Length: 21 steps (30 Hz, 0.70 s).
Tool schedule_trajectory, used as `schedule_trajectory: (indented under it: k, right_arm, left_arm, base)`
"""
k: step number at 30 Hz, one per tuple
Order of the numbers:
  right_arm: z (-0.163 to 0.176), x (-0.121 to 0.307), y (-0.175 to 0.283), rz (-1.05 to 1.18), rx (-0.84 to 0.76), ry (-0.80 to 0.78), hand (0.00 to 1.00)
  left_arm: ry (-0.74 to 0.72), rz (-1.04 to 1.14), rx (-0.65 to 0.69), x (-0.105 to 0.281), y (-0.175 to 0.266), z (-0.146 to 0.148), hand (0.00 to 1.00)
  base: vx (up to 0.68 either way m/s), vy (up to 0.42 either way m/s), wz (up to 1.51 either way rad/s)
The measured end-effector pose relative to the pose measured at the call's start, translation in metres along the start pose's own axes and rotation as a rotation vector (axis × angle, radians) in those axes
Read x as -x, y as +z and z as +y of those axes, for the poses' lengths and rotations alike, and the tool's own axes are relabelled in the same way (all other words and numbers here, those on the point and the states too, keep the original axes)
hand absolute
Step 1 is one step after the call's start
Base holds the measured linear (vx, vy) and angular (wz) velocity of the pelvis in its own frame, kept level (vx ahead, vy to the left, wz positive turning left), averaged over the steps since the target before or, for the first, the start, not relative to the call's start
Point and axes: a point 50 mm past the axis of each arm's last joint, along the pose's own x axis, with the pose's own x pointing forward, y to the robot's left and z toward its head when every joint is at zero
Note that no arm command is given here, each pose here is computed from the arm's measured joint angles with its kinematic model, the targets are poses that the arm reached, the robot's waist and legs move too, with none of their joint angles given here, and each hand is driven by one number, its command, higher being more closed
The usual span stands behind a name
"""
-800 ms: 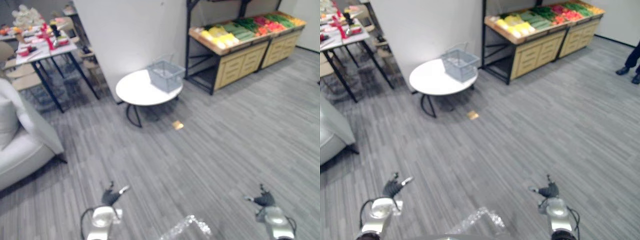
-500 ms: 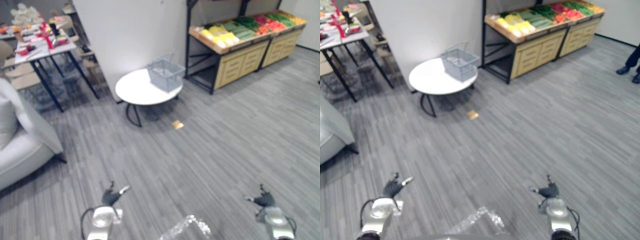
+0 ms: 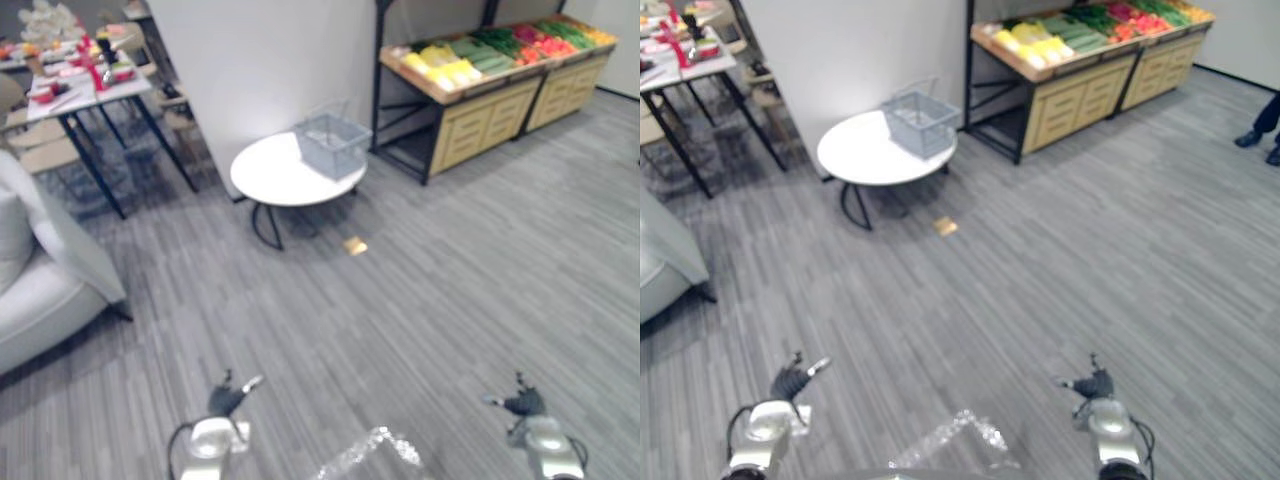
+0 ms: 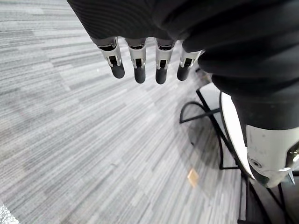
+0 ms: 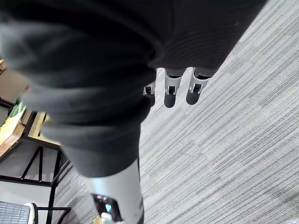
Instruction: Pick vegetable in the basket
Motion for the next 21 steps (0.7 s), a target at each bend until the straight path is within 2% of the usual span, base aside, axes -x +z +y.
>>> schedule_trajectory:
  k: [12, 15, 21]
  right_arm:
    - [0.007, -0.001, 0.004, -0.002, -0.021, 0.022, 0.00]
    - [-0.002, -0.003, 0.011, -0.028, -0.034, -0.014, 0.00]
    - [-0.016, -0.010, 0.039, -0.116, -0.099, -0.068, 0.00]
  left_arm:
    - [0.015, 0.015, 0.043, 0.001, -0.004, 0.004, 0.00]
    - [0.019, 0.026, 0.046, 0.003, -0.008, 0.004, 0.00]
    - [0.028, -0.011, 0.055, 0.004, -0.002, 0.006, 0.00]
  base:
    - [0.02, -0.060, -0.01]
    - [0.19, -0.037, -0.50]
    - [0.31, 0.163, -0.57]
